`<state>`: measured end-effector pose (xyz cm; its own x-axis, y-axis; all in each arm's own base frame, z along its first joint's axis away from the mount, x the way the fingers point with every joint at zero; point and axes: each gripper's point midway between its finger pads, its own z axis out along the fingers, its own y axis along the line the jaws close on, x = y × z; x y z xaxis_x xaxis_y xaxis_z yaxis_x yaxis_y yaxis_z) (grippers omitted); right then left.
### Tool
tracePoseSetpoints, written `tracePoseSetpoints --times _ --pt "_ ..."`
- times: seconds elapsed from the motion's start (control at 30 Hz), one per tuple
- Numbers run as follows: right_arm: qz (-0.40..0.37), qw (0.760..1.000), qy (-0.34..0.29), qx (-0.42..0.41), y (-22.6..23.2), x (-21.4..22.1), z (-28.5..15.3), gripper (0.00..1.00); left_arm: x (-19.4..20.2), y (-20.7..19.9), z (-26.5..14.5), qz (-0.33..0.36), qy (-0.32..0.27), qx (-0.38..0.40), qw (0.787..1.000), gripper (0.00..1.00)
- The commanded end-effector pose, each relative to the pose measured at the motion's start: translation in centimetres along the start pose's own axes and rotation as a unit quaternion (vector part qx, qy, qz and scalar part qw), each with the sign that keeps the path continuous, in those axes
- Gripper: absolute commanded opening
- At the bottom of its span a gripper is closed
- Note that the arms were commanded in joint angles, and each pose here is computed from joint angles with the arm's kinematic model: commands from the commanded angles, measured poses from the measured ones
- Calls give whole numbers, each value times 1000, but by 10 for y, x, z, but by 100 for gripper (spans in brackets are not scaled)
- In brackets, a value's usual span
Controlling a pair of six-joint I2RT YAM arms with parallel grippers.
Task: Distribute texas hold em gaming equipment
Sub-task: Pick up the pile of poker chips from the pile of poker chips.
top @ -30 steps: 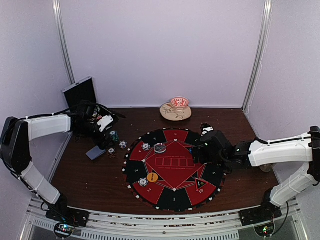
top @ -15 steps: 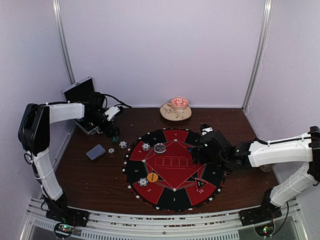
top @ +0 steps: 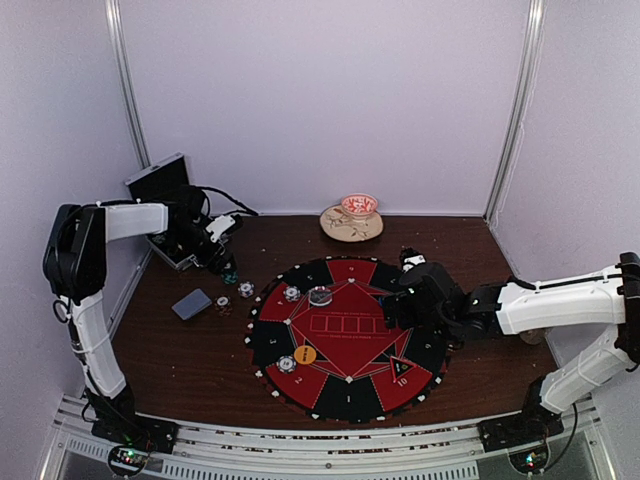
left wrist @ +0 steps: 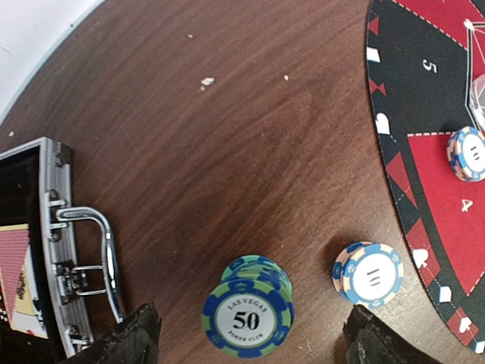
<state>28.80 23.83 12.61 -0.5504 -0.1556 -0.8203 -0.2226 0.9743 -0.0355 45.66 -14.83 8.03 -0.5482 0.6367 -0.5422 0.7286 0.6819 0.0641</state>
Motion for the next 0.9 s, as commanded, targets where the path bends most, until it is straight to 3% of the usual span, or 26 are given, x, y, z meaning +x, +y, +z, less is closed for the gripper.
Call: tracePoseSetpoints --times 0.0,0.87 --pt "-1 1000 -14 10 1 -11 -2 100 -2 0 6 2 -3 14 1000 86" --pt "-5 1000 -13 12 2 -9 -1 100 -2 9 18 -5 2 3 1000 67"
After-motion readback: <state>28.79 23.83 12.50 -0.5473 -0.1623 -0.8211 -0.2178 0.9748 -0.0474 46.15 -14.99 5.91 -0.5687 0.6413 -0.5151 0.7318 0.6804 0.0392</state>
